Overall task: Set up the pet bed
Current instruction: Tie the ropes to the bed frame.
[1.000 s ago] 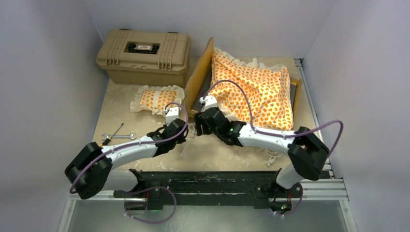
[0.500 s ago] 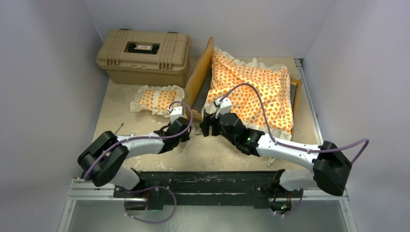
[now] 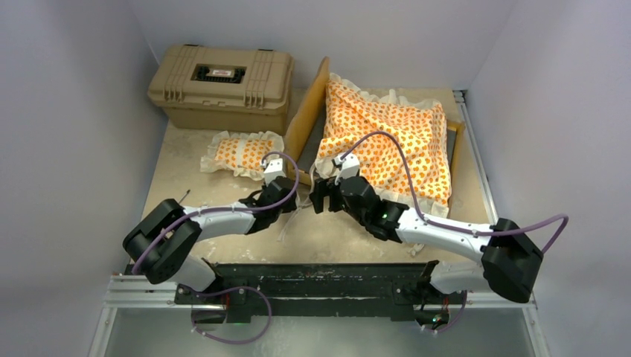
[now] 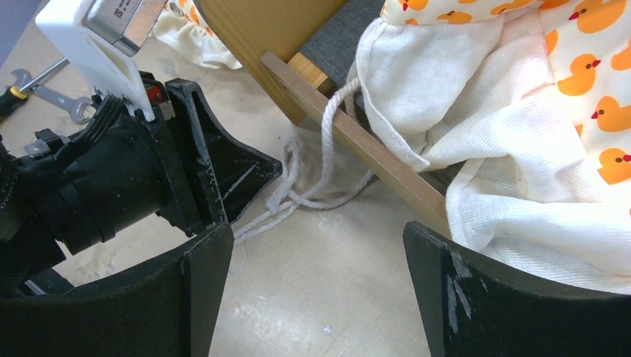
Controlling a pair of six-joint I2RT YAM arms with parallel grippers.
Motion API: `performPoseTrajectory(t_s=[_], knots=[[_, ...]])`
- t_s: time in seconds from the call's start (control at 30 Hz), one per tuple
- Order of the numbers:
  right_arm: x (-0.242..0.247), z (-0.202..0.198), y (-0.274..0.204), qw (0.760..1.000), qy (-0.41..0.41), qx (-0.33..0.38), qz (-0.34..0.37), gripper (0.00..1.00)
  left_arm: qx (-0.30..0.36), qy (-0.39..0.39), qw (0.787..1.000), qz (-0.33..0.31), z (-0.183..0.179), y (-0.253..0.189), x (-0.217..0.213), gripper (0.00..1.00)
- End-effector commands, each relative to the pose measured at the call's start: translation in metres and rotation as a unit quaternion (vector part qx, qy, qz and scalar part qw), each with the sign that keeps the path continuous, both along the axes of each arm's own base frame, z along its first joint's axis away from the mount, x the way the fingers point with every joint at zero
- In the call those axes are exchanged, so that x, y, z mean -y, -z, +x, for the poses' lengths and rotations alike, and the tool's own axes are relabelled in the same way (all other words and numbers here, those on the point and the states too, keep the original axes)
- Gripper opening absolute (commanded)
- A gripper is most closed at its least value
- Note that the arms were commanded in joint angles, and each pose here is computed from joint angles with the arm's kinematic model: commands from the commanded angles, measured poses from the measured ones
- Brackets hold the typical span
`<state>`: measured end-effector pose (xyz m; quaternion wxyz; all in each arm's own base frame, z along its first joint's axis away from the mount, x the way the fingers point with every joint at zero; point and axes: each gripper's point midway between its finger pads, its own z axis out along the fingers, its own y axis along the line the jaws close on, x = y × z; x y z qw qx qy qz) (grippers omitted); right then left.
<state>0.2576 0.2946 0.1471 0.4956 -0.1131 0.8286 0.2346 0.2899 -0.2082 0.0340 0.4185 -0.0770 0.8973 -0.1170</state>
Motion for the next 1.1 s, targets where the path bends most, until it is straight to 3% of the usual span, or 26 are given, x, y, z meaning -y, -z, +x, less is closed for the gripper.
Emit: performPoseTrajectory(t_s=[0.0, 0.33, 0.87, 1.07], knots=[[0.006, 0.006, -0.021, 0.999, 0.022, 0.024, 0.030, 0.91, 0.025, -0.008, 0.999, -0.027, 0.016, -0.015, 0.013, 0.32], [0.013, 0.008, -0.023, 0.998, 0.038, 0.030, 0.028, 0.98, 0.018, -0.004, 1.000, -0.024, 0.026, -0.006, 0.025, 0.33], [0.020, 0.008, -0.022, 0.998, 0.048, 0.030, 0.028, 0.99, 0.012, 0.010, 0.995, -0.101, 0.031, -0.018, 0.066, 0.39], [0.022, 0.007, -0.023, 0.998, 0.049, 0.031, 0.030, 0.99, 0.007, 0.003, 0.997, -0.073, 0.030, -0.016, 0.058, 0.39]])
